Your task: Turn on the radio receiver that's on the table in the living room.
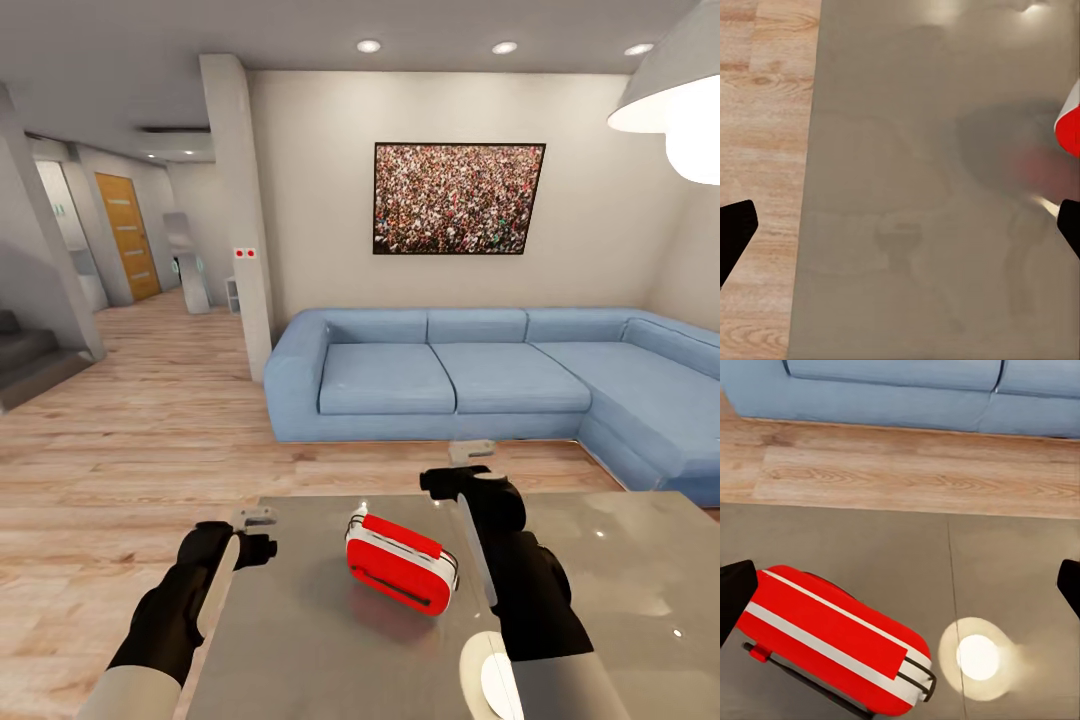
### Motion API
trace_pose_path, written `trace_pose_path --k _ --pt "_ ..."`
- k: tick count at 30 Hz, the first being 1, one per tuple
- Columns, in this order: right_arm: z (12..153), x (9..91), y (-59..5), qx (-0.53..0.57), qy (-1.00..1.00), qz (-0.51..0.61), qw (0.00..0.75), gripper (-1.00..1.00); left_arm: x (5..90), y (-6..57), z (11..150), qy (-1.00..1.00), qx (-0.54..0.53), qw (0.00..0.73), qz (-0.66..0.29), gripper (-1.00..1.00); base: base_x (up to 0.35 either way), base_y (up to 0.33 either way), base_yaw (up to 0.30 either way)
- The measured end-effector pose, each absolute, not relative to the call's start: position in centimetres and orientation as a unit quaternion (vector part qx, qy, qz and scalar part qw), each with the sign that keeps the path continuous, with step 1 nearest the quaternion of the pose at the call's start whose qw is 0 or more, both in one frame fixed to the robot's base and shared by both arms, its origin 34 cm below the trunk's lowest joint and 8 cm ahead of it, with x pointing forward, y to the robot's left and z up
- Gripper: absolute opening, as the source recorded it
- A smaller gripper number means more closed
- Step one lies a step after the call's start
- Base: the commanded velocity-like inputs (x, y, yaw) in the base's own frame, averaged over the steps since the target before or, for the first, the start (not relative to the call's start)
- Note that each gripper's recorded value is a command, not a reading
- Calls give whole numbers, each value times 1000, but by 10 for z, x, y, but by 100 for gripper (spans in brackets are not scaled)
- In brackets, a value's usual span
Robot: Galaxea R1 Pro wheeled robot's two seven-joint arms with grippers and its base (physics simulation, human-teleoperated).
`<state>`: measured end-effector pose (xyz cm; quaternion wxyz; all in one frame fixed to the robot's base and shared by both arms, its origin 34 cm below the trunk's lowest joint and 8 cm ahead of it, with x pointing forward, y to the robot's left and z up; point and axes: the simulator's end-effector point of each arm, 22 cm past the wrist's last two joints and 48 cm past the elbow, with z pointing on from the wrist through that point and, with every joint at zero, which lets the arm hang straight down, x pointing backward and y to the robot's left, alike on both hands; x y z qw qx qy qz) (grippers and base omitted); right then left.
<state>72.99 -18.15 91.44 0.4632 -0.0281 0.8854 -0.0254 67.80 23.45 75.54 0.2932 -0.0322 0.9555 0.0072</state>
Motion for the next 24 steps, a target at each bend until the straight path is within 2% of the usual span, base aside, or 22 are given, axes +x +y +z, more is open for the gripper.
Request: trace_pose_path --k 24 --pt "912 742 -172 -32 869 -15 494 100 687 233 761 947 -35 318 6 100 0 0 0"
